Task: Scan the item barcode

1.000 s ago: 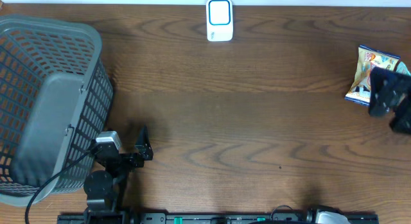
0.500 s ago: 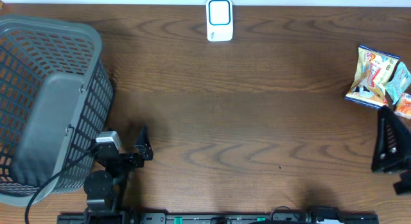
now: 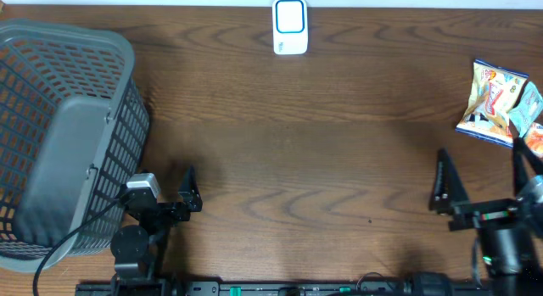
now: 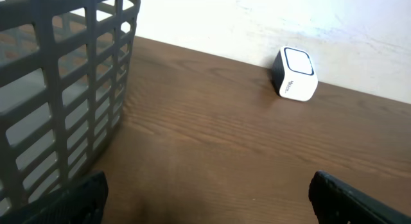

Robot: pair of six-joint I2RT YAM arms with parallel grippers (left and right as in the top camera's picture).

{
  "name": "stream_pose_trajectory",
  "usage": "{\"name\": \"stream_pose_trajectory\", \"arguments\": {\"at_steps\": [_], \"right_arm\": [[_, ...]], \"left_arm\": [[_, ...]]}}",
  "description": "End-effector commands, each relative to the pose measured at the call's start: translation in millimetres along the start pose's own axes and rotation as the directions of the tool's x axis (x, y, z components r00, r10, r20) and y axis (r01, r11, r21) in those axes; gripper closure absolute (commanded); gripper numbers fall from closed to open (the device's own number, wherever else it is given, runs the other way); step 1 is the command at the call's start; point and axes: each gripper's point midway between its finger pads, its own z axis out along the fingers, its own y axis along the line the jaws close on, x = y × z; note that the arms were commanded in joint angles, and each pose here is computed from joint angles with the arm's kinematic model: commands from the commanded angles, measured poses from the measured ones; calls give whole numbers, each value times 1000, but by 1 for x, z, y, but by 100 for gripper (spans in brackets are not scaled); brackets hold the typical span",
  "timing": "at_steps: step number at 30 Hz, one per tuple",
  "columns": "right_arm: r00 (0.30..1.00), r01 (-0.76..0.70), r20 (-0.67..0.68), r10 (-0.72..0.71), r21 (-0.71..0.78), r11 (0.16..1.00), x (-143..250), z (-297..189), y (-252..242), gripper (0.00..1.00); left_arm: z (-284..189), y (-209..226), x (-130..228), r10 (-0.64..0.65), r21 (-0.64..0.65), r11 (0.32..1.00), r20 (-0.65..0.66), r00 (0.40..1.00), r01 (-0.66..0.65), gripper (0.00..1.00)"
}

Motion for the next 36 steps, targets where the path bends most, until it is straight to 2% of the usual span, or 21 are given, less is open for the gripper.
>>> {"name": "stream_pose_trajectory", "arguments": {"at_steps": [1,8,14,21,25,33,36], "right_arm": [[999,17,44,-16,-28,999,27,-3,3,1],[993,30,111,-27,-32,999,81,6,-3,1],[994,29,106,-25,-31,999,141,17,-10,1],[999,13,34,-13,3,1000,200,29,-23,1],[999,9,-32,-8,25,1000,224,31,-28,1],[982,93,-170,-86,35,995,257,27,-33,1],[982,93,-167,-86,36,995,256,27,-33,1]], "left_arm": [[1,3,12,-12,-7,1000,-34,999,11,0],[1,3,12,-12,-8,1000,-35,999,12,0],[1,3,12,-12,-7,1000,-35,999,11,0],[1,3,12,-12,-7,1000,-35,999,11,0],[1,3,12,-12,-8,1000,-35,999,12,0],[1,3,12,-12,-8,1000,-35,999,12,0],[1,3,12,-12,-8,1000,-35,999,12,0]]}}
